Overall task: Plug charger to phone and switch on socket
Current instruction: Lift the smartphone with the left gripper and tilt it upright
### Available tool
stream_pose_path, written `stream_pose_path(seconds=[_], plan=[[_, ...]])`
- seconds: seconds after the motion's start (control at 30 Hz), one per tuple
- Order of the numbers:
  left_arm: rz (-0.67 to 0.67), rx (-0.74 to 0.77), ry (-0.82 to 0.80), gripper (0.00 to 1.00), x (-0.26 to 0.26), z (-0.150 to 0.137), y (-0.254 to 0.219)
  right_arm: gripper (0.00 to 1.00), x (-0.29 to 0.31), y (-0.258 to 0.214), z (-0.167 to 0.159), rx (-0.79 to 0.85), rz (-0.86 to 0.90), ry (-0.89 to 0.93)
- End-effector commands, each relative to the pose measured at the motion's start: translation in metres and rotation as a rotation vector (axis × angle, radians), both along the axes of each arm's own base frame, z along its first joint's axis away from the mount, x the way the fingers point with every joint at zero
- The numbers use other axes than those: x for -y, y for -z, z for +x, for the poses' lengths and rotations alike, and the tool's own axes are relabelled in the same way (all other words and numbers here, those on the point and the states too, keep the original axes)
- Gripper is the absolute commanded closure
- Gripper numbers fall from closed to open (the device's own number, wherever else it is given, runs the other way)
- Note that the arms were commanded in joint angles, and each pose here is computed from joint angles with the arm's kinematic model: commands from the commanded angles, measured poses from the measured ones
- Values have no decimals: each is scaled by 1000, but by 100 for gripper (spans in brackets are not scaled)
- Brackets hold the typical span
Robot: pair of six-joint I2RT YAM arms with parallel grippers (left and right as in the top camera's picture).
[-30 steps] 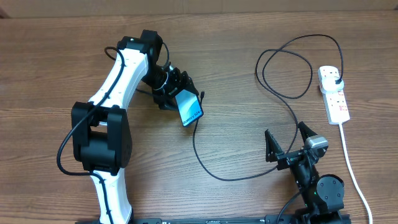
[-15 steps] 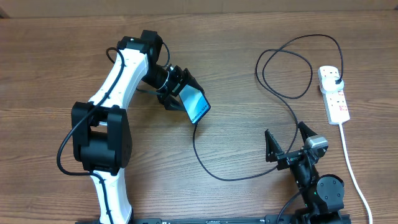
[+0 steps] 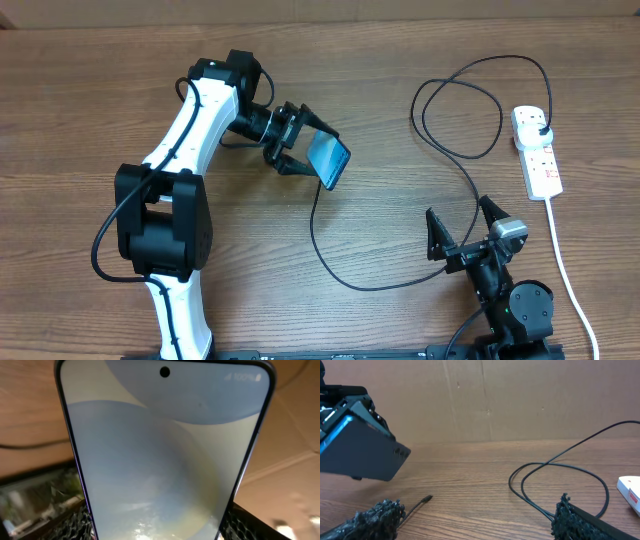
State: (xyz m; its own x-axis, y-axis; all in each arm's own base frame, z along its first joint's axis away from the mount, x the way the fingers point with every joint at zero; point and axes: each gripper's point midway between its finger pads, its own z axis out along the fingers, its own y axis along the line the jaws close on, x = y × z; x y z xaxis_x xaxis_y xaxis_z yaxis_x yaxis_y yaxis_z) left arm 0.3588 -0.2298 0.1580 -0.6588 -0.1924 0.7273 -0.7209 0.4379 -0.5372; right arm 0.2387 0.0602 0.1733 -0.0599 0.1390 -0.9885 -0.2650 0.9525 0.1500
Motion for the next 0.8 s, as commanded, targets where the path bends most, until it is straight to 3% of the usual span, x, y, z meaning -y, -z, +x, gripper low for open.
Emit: stream_pose_path(seconds=[0.0, 0.23, 0.77], plan=[[-157, -67, -33, 49, 13, 2, -38, 0, 1, 3, 1, 0, 2, 6], [-214, -151, -72, 51, 14, 7, -50, 0, 1, 3, 1, 0, 2, 6], [-239, -117, -252, 50, -54, 49, -52, 0, 1, 3, 1, 0, 2, 6]])
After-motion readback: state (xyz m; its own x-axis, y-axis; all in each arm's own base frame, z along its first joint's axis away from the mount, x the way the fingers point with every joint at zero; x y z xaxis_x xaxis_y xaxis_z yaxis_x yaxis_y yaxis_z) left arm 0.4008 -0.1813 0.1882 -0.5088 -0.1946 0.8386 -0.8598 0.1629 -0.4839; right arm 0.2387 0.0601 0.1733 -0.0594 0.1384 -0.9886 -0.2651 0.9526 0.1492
